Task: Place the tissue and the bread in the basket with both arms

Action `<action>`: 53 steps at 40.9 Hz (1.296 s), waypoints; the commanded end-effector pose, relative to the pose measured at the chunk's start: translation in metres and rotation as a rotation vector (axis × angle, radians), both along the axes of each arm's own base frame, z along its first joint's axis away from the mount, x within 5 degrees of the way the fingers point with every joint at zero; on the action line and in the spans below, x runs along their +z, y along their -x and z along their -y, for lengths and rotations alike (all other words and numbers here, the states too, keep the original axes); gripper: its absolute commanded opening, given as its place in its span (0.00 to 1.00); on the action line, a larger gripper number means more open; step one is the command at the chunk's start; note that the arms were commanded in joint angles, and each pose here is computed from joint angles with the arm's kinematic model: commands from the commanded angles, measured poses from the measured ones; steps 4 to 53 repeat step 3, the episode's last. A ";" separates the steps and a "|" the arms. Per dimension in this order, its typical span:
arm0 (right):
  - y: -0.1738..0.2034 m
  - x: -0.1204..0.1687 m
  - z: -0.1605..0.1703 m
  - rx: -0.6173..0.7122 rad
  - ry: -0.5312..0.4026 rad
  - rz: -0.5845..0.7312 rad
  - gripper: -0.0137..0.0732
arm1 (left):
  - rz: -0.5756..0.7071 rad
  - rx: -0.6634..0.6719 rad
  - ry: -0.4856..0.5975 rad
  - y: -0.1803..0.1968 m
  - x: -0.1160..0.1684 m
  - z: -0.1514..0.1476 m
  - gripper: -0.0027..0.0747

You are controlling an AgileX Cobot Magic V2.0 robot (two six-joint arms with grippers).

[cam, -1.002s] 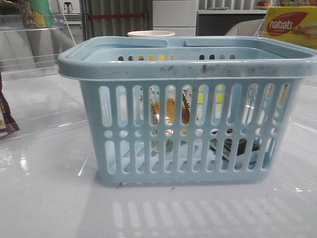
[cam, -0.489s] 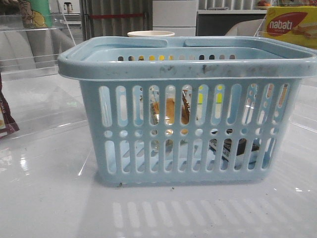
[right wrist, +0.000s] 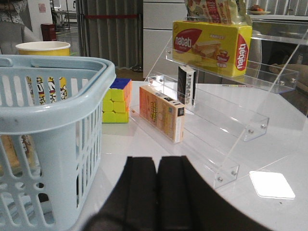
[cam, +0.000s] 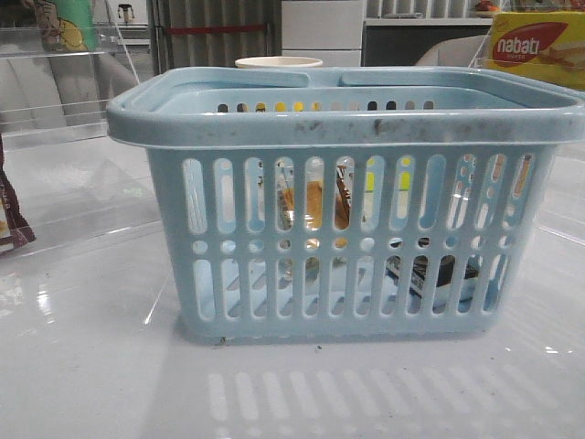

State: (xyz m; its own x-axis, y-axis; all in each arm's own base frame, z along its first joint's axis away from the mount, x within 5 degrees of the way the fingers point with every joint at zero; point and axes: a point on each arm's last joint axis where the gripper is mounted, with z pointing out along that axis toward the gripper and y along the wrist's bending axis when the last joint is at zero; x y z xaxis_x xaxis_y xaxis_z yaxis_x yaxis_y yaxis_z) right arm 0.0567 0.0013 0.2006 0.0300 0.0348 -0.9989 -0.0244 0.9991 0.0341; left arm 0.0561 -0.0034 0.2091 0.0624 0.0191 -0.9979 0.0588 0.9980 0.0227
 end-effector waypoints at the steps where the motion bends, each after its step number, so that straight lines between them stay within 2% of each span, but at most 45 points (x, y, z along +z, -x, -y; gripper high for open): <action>1: 0.003 0.012 0.000 -0.007 -0.004 0.121 0.19 | 0.096 -0.002 0.019 0.002 0.006 0.000 0.15; 53: 0.003 0.012 0.000 -0.007 -0.004 0.121 0.19 | 0.096 -0.002 0.019 0.002 0.006 0.000 0.15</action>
